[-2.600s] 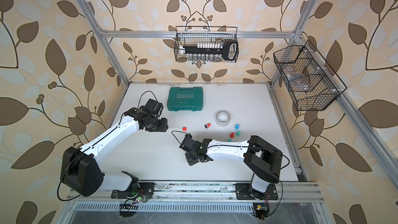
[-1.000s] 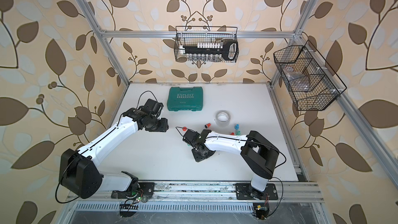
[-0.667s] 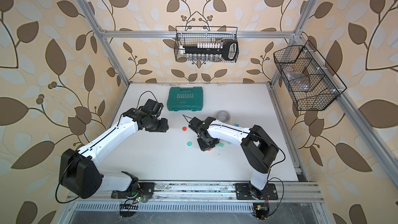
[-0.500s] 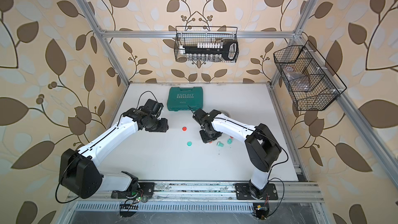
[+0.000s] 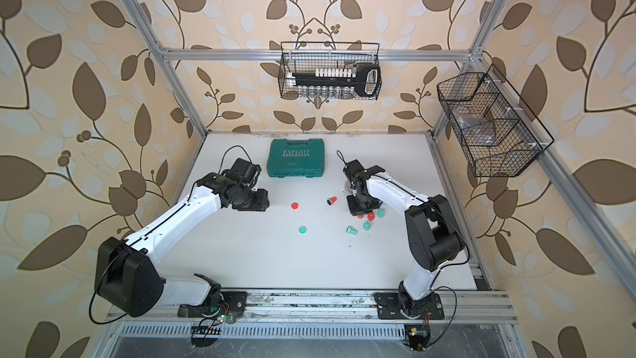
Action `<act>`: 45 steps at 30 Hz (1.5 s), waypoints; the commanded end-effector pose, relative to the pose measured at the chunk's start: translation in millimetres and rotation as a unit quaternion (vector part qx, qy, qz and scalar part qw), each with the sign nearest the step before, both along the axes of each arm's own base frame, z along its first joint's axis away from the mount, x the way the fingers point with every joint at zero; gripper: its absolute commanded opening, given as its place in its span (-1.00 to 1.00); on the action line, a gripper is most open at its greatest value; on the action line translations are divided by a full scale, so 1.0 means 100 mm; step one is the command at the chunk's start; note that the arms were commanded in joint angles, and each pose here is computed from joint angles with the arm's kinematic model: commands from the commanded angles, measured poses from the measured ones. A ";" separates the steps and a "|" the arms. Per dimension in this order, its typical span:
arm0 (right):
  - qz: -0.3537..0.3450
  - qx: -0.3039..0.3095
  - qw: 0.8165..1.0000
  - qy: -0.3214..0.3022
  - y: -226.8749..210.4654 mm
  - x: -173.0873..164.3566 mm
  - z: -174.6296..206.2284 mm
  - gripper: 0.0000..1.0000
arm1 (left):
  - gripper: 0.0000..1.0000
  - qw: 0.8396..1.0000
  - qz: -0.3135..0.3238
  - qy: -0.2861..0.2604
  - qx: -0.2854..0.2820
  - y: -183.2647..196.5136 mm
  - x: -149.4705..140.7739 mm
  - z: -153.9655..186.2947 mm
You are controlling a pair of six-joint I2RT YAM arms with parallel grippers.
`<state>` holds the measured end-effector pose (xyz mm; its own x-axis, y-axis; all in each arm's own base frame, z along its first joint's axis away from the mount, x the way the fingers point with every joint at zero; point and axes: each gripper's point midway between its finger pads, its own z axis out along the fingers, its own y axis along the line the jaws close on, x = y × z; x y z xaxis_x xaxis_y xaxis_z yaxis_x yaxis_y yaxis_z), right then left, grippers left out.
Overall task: Close the stamp cap
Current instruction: Place the stamp at the center of the board, then pick up the stamp from the center of the board.
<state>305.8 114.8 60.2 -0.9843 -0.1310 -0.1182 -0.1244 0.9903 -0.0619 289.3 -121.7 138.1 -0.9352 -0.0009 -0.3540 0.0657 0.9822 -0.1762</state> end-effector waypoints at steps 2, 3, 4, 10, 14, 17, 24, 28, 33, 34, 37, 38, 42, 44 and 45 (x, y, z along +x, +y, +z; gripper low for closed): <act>0.014 0.004 1.000 0.001 0.01 0.05 -0.14 -1.00 | 0.07 1.000 0.002 0.001 0.008 0.04 0.02 0.00; 0.015 0.005 1.000 0.000 0.01 0.06 -0.16 -1.00 | 0.07 1.000 0.003 0.001 0.008 0.04 0.03 0.00; 0.015 0.005 1.000 -0.001 0.01 0.07 -0.18 -0.99 | 0.07 1.000 0.003 0.002 0.009 0.05 0.02 0.00; 0.019 -0.004 1.000 0.005 0.01 0.10 -0.28 -0.79 | 0.07 1.000 0.004 0.002 0.010 0.05 0.02 -0.01; 0.019 -0.003 1.000 0.006 0.02 0.12 -0.27 -0.64 | 0.07 1.000 0.003 0.003 0.010 0.05 0.02 -0.01; 0.017 0.000 1.000 -0.004 0.03 0.13 -0.15 -0.49 | 0.07 1.000 0.003 0.003 0.008 0.04 0.02 -0.01; 0.022 0.001 0.999 -0.026 0.01 0.12 0.22 -0.36 | 0.07 1.000 0.002 -0.001 0.005 0.04 0.02 0.02; 0.053 0.024 0.998 -0.034 0.14 -0.02 0.35 -0.34 | 0.07 1.000 0.002 -0.003 0.003 0.03 0.02 0.03; 0.094 0.046 0.995 0.000 0.33 -0.35 0.23 -0.27 | 0.07 1.000 0.001 -0.003 0.001 0.03 0.01 0.04; 0.101 0.044 0.994 0.003 0.34 -0.41 0.21 -0.25 | 0.07 1.000 0.001 -0.003 0.000 0.03 0.00 0.04; 0.110 0.037 0.993 0.005 0.31 -0.53 0.13 -0.16 | 0.07 1.000 0.001 -0.004 -0.003 0.02 0.00 0.04; 0.110 0.037 0.993 0.006 0.30 -0.55 0.09 -0.13 | 0.07 1.000 0.000 -0.005 -0.004 0.02 0.00 0.04; 0.106 0.052 0.993 0.021 0.36 -0.56 -0.01 -0.08 | 0.07 1.000 0.000 -0.002 -0.004 0.01 0.00 0.04; 0.106 0.051 0.993 0.027 0.37 -0.55 -0.07 -0.06 | 0.07 1.000 0.001 -0.002 -0.002 0.02 0.00 0.03; 0.106 0.052 0.993 0.031 0.38 -0.55 -0.10 -0.04 | 0.07 1.000 0.001 -0.003 -0.002 0.02 0.00 0.04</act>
<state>250.1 146.9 59.4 -0.9401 -0.3266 -0.0974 -0.3306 0.9434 0.0271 289.5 -122.0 134.7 -0.9391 0.0006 -0.3437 0.0642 0.9827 -0.1738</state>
